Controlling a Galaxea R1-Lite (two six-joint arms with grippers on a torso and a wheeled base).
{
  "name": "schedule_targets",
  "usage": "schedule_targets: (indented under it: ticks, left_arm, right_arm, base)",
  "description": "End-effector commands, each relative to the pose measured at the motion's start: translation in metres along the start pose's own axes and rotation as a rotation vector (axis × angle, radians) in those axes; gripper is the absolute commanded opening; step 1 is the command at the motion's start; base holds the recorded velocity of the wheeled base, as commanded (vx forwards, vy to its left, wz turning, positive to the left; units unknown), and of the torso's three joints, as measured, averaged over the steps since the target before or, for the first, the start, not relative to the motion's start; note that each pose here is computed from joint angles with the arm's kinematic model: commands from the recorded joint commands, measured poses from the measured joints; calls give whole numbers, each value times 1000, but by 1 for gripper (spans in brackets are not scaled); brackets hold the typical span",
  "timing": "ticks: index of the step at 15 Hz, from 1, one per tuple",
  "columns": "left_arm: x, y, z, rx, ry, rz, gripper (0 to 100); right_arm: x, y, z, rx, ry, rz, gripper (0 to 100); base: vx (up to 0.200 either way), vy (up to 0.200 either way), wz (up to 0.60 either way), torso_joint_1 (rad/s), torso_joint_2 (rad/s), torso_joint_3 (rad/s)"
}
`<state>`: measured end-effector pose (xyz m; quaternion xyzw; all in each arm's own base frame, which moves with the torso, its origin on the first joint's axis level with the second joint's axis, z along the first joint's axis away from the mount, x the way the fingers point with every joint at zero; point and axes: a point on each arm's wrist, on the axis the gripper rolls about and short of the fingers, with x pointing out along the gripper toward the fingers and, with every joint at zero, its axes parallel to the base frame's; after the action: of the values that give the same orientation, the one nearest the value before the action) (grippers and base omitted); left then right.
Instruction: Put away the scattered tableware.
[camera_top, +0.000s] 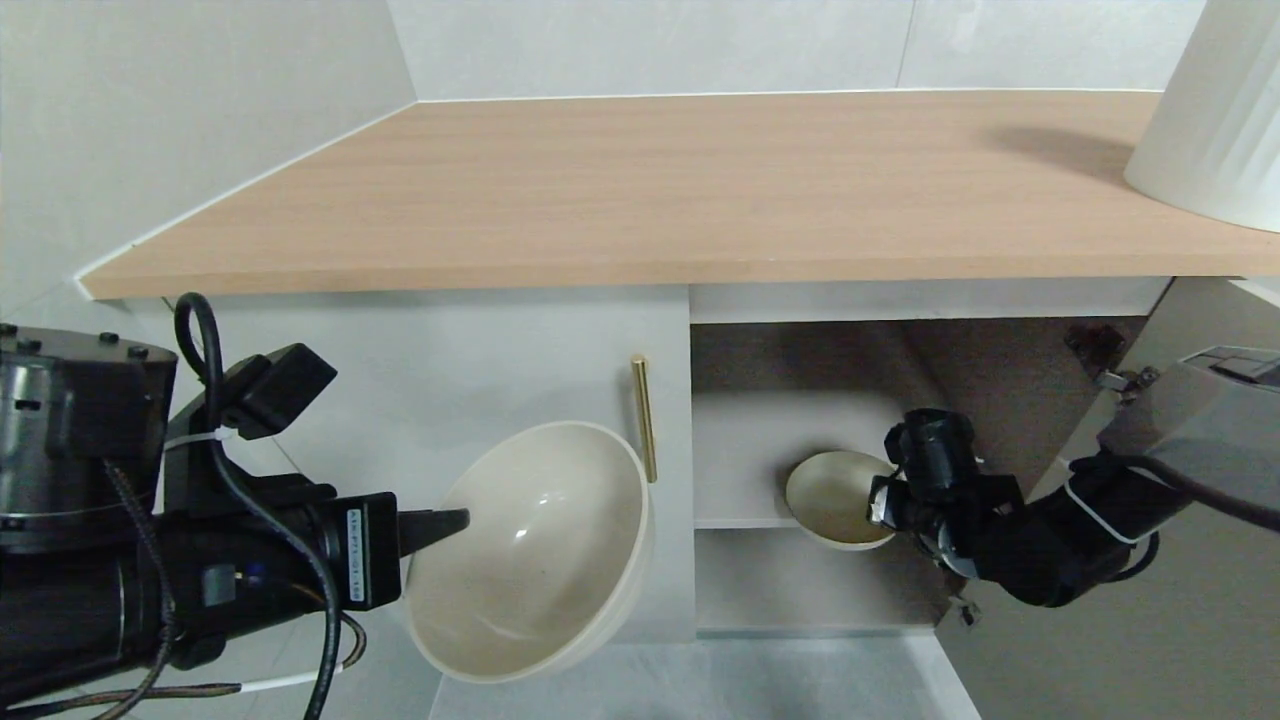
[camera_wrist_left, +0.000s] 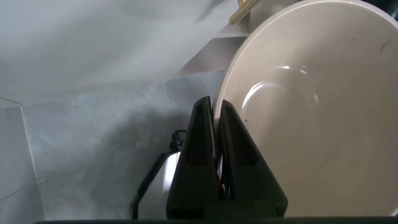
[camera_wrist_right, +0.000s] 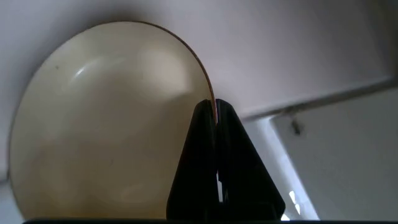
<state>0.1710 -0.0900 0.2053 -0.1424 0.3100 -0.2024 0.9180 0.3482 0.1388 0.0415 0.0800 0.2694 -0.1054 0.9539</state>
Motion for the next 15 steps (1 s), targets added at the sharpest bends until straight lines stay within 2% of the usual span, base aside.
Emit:
schedule_targets:
  ticks: [1, 6, 12, 13, 15]
  left_arm:
    - [3, 0, -1, -1, 10, 3, 0]
    - [5, 1, -1, -4, 20, 7, 0]
    - [6, 2, -3, -4, 24, 9, 0]
    - [6, 2, -3, -4, 23, 10, 0]
    - [6, 1, -2, -4, 24, 9, 0]
  right_arm:
    - [19, 3, 3, 17, -19, -22, 0]
    - [37, 11, 14, 50, -78, -58, 0]
    - [39, 11, 20, 64, -92, -58, 0]
    - [39, 10, 20, 65, -92, -59, 100]
    - [34, 11, 25, 95, -106, -50, 100]
  base:
    - [0, 0, 0, 0, 0, 0]
    - [0, 0, 0, 0, 0, 0]
    - [0, 0, 0, 0, 0, 0]
    - [0, 0, 0, 0, 0, 0]
    - [0, 0, 0, 0, 0, 0]
